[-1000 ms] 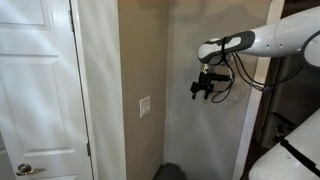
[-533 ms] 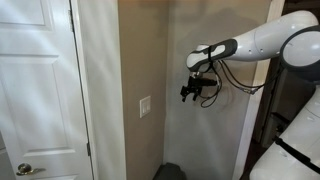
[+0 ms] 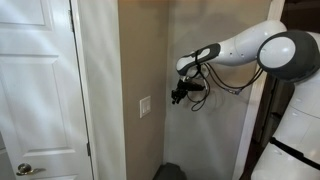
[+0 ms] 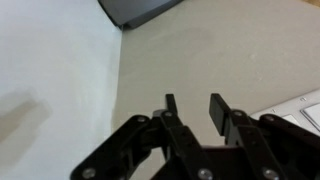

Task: Flip the switch to turn off the light

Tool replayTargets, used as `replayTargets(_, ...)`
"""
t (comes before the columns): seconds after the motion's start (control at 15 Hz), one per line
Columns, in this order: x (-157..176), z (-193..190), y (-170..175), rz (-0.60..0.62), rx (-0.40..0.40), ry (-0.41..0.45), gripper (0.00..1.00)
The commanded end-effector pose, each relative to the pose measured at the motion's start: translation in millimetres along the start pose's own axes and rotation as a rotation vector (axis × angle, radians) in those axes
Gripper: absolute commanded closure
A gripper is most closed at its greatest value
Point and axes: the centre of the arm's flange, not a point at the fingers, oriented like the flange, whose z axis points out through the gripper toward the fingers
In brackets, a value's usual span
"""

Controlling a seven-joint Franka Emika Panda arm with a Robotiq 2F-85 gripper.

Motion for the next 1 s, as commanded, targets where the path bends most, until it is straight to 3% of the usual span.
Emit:
replayTargets(0.0,18.5,13.3,-1.6,-0.091,0.075,0.059,0.90)
replayTargets(0.2,30.6,26.8,-13.6,-0.154,0.131,0.080,1.00)
replayTargets(0.47,47.2,44.2,-36.0,-0.233,0.196,0.095,1.00)
replayTargets(0.93,67.4,64.8,-57.4,-0.303,0.232,0.083,1.00)
